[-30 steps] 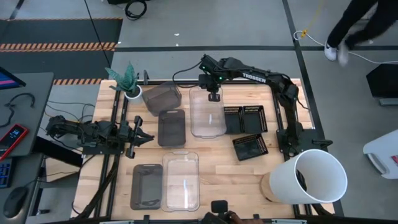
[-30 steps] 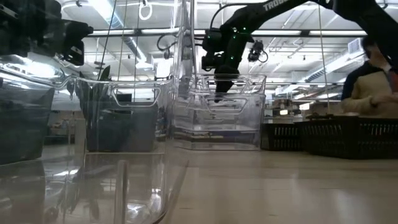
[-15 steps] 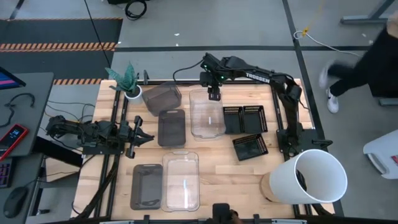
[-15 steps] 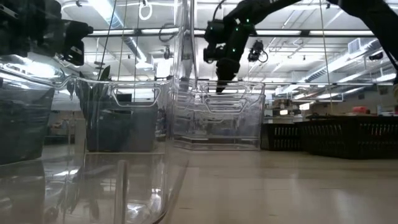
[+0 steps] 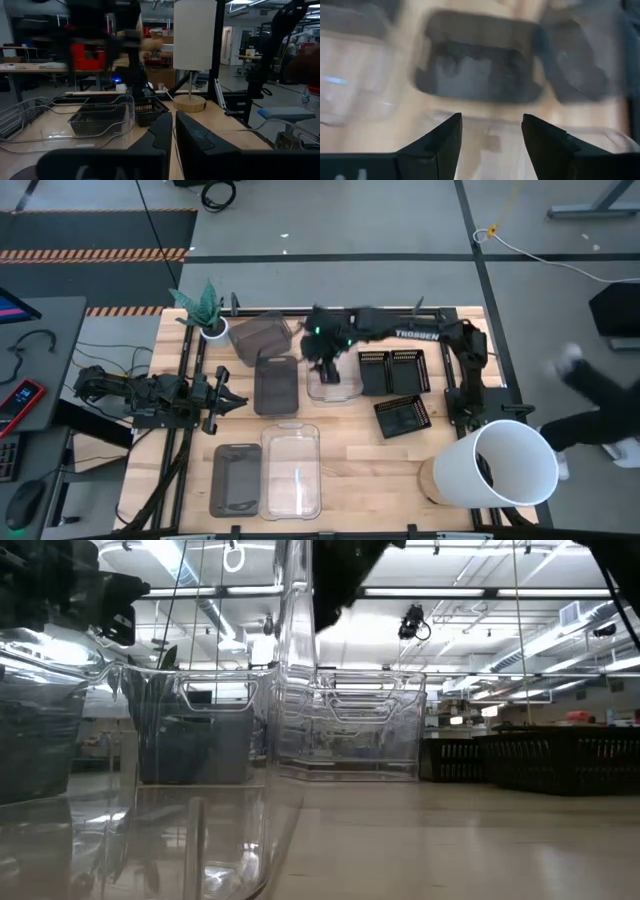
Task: Stack baskets by color
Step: Stack the transparent bin on the transparent bin
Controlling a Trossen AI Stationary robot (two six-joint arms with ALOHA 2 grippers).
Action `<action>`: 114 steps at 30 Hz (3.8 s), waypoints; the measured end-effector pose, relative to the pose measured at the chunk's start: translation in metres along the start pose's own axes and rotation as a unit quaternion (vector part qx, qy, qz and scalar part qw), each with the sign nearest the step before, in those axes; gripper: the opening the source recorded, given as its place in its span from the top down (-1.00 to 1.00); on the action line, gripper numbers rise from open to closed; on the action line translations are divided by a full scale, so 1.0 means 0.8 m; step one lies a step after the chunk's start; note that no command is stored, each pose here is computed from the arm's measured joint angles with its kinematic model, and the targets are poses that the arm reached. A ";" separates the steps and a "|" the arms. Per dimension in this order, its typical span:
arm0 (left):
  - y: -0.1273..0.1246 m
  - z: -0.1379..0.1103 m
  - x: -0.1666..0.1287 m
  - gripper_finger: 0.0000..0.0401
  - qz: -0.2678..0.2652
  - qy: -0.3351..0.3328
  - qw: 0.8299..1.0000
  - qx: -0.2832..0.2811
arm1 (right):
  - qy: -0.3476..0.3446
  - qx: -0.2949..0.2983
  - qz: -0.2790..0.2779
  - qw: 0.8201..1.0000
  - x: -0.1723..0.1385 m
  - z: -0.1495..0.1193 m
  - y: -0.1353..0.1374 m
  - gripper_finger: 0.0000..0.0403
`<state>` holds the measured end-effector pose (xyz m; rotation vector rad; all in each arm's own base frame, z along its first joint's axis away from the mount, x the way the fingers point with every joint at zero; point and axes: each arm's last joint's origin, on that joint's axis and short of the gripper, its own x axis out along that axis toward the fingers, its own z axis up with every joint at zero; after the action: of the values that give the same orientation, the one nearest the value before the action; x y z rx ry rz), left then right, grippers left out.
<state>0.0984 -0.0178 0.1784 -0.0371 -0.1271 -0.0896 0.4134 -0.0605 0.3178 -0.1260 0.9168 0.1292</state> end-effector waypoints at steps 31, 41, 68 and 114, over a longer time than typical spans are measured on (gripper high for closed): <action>0.000 0.000 0.000 0.83 0.000 0.000 1.000 0.000 | -0.090 0.069 -0.032 0.993 0.117 0.000 0.173 0.01; 0.000 0.000 0.000 0.86 0.000 0.000 1.000 0.000 | -0.068 0.049 -0.062 0.995 0.148 -0.011 0.177 0.01; 0.000 0.000 0.000 0.84 0.000 0.000 1.000 0.000 | -0.032 0.077 -0.067 0.994 0.160 -0.036 0.177 0.83; 0.000 0.000 0.000 0.85 0.000 -0.001 1.000 0.000 | -0.039 0.025 -0.106 0.993 -0.080 0.047 0.169 0.99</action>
<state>0.0983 -0.0178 0.1786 -0.0373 -0.1281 -0.0901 0.3818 0.0748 0.3840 -0.1706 0.8228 -0.0857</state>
